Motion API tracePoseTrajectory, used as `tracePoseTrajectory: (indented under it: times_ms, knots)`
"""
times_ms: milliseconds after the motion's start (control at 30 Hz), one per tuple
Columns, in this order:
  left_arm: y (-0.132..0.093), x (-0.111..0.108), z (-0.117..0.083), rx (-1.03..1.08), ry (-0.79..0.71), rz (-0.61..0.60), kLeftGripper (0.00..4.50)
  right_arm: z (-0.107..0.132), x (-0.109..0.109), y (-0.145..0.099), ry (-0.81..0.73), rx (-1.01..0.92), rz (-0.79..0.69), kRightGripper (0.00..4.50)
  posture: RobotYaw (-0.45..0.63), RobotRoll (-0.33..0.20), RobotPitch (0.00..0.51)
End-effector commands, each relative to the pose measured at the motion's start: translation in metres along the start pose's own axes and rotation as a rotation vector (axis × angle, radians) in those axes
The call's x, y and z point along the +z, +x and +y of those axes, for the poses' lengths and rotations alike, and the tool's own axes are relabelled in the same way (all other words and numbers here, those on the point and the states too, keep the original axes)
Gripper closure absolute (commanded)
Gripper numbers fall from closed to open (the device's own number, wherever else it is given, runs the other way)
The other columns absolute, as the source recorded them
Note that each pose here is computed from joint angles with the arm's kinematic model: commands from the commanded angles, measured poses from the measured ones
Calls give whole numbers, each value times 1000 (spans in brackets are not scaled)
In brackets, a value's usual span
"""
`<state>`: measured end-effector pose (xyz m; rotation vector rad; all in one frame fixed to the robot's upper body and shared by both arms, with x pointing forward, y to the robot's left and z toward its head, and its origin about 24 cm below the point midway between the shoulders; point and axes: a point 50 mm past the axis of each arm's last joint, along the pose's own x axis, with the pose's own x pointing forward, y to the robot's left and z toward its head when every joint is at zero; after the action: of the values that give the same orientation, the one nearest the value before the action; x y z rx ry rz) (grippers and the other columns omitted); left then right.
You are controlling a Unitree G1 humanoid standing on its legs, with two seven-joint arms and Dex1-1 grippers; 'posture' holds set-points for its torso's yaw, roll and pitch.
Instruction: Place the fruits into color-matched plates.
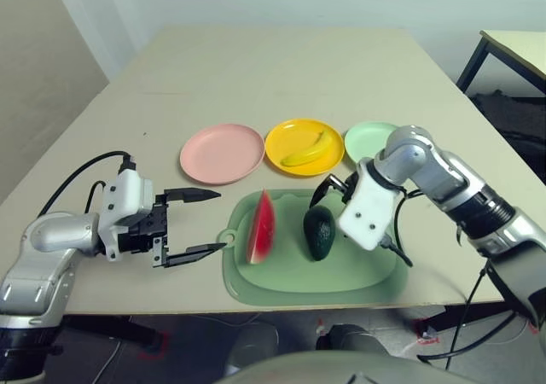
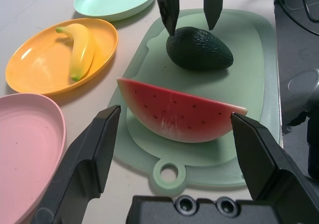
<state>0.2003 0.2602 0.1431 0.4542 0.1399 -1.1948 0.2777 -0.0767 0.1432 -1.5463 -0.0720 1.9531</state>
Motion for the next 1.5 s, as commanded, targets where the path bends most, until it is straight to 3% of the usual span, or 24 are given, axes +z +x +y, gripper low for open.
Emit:
tracePoseTrajectory:
  times_ms: [33,567,1367,1500]
  knots:
    - [1,-1,-2,-8,-1,10,0,1,-1,9,-8,27,0,20,226,0,3]
    - [-1,-3,-3,17,-2,19,0,0,-15,32,-13,59,13,20,240,0,6]
    - [1,-5,3,29,8,28,0,6,-2,34,6,83,-36,20,225,0,0]
    - [1,-5,3,28,9,28,0,8,-3,34,15,87,-33,758,225,0,0]
